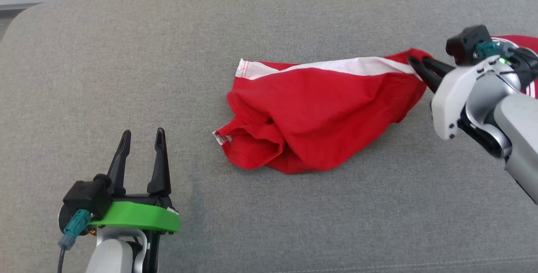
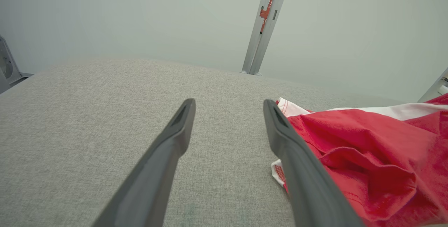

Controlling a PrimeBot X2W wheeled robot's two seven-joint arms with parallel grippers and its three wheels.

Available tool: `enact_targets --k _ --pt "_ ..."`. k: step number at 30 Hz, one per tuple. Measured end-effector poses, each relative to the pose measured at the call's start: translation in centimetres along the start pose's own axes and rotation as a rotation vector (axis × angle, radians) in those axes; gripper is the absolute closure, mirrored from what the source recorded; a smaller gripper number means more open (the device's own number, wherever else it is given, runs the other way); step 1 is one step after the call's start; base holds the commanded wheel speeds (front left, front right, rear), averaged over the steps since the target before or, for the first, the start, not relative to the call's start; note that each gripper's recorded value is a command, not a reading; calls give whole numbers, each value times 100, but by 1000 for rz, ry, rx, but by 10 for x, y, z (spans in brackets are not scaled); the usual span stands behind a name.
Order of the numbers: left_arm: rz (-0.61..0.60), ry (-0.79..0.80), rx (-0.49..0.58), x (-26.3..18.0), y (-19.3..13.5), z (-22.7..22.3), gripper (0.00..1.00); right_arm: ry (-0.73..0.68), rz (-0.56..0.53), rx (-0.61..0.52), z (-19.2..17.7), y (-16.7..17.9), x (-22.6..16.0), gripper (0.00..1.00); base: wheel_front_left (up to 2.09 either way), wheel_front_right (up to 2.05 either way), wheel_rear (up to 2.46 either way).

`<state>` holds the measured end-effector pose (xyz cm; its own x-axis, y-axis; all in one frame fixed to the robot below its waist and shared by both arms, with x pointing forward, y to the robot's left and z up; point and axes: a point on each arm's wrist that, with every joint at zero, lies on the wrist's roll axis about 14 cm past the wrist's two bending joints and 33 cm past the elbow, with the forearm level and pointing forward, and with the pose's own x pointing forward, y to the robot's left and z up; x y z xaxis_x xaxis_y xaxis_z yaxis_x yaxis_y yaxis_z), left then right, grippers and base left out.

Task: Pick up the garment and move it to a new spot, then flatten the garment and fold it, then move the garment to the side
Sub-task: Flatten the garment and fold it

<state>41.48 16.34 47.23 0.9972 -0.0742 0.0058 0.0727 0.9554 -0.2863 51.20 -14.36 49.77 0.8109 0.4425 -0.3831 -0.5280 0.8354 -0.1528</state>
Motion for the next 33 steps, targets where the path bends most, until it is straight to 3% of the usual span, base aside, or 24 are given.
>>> enact_targets --k 6,12,13,14,22,29,33 --pt "-15 4 0 0 -5 -1 0 119 -108 -133 -41 -34 -10 100 0 0 0" --pt "-19 10 5 -1 -6 -3 0 115 -169 -137 -53 -44 -6 100 0 0 0" --pt "-19 10 5 -2 -6 -2 0 110 -182 -115 -54 -46 -5 69 0 0 0" --pt "-18 10 6 -2 -6 -2 0 118 -197 -80 -57 -47 -5 0 0 0 0" --pt "-10 -10 9 -12 -5 7 0 74 -248 212 -84 -30 -22 0 0 0 0" --pt "8 -23 7 -18 0 11 0 -144 -318 343 -74 -30 -53 0 0 0 0" --pt "-2 -43 6 -15 -3 18 0 -265 -338 358 -60 -24 -71 0 0 0 0"
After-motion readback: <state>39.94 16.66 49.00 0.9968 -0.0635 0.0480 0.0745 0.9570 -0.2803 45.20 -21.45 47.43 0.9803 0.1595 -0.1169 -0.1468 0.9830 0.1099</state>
